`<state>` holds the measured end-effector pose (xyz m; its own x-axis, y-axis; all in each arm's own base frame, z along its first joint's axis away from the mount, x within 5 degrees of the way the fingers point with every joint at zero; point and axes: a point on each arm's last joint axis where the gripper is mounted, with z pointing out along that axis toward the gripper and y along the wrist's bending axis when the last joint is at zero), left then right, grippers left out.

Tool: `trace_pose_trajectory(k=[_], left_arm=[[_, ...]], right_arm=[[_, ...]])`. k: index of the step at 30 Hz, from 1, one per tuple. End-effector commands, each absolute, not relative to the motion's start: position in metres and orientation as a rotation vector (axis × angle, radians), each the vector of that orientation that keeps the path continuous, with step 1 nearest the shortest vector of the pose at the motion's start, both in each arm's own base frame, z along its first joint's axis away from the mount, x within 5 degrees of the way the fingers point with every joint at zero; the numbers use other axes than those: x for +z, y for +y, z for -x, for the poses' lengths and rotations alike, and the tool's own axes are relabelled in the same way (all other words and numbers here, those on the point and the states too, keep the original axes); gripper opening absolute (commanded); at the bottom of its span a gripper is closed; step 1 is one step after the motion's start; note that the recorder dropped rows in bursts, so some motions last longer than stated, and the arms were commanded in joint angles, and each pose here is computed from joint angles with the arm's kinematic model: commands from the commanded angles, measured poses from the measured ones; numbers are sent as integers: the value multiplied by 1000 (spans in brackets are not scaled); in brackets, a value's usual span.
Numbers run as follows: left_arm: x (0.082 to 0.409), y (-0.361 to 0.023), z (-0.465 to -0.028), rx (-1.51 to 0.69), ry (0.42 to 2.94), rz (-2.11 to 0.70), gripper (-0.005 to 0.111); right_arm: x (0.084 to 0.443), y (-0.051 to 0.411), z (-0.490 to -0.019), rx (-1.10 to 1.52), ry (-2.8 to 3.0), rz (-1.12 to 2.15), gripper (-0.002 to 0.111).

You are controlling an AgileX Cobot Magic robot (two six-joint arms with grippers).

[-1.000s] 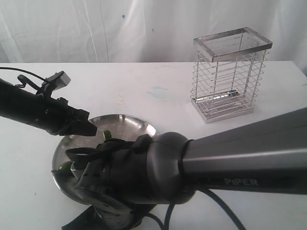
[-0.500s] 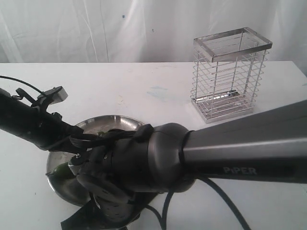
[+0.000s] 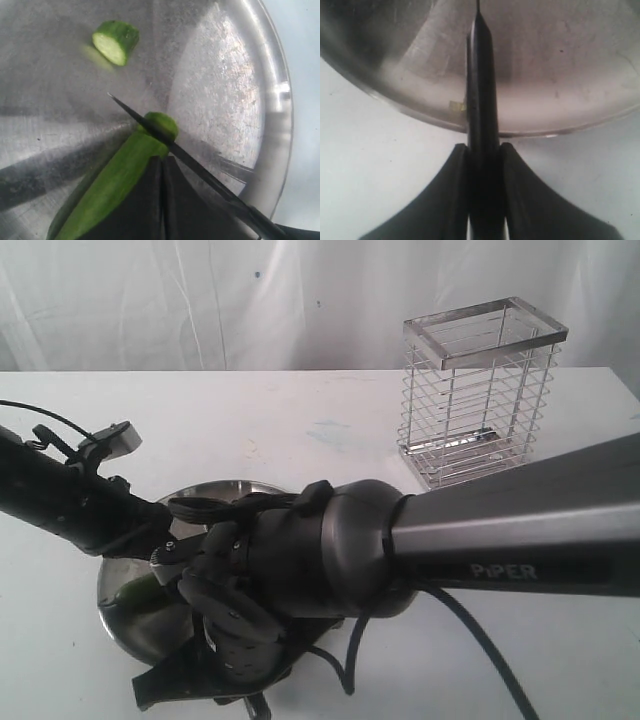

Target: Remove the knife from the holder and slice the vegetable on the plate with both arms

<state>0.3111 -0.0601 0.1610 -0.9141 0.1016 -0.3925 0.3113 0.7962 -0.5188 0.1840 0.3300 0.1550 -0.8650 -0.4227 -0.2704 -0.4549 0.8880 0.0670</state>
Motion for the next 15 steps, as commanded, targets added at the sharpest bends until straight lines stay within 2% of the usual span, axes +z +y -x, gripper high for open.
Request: trace_pose_trajectory(k=[1, 15], left_arm=[[161, -63, -305, -888, 2645, -312, 0], [156, -61, -304, -860, 2650, -257, 0]], right_arm=[[160, 329, -190, 206, 2787, 664, 0], [151, 345, -201, 218, 2820, 732, 0]])
